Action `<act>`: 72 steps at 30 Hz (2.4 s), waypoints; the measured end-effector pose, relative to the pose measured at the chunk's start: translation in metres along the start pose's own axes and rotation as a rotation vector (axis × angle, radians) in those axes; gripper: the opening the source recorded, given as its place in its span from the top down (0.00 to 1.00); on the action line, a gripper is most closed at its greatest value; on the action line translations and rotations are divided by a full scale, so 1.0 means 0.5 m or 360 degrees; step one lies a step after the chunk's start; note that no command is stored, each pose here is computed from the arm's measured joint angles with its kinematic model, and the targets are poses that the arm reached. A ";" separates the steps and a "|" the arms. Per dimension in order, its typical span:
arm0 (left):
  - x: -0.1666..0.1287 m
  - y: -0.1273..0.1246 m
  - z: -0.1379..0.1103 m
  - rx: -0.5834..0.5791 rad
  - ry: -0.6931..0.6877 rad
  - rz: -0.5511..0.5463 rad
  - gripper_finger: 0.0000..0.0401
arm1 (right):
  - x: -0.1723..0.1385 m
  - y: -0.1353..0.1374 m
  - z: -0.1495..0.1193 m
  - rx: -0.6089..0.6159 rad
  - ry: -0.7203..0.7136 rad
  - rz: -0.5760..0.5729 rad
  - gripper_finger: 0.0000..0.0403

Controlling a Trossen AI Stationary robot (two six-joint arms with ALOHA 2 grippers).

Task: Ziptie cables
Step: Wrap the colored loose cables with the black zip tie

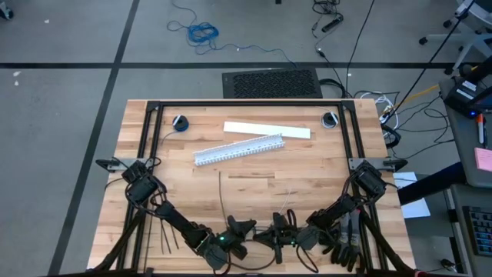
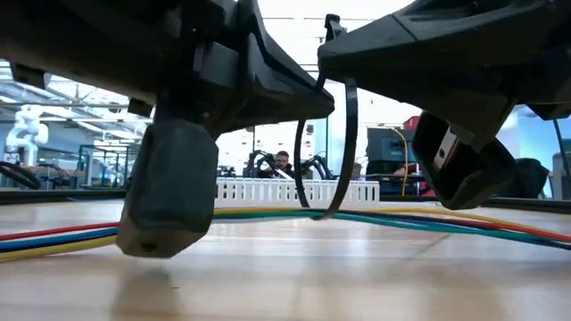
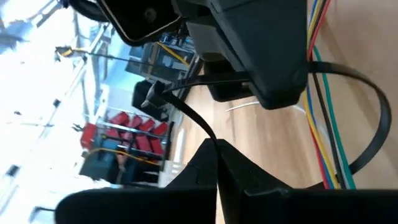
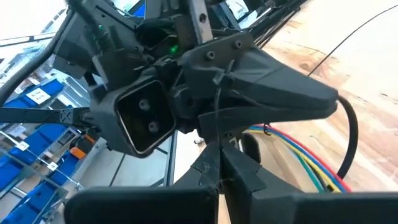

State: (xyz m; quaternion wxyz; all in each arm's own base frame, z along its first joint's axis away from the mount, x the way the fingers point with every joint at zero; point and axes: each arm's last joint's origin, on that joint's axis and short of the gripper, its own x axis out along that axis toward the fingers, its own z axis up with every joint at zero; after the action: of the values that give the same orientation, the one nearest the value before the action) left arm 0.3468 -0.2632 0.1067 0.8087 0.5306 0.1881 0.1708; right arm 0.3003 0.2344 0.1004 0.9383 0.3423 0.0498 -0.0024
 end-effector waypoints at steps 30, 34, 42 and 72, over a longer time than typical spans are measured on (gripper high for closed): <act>-0.023 -0.010 0.007 0.0115 -0.0018 -0.0031 1.00 | -0.013 -0.033 0.025 -0.0004 -0.0279 -0.0169 1.00; -0.019 -0.009 0.006 0.0106 -0.0012 -0.0028 1.00 | -0.019 -0.030 0.022 0.0011 -0.0247 -0.0109 1.00; 0.005 -0.001 -0.003 0.0050 0.0037 -0.0005 1.00 | -0.026 -0.015 0.005 -0.0016 -0.0009 0.0151 0.94; 0.017 0.006 -0.001 -0.0018 -0.0010 -0.0019 1.00 | -0.018 -0.035 -0.001 -0.0077 0.0082 0.0052 1.00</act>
State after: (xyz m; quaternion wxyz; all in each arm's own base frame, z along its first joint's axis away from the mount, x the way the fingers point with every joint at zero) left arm 0.3538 -0.2577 0.1083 0.8133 0.5253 0.1878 0.1652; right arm 0.2908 0.2211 0.0897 0.9446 0.3203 0.0683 0.0230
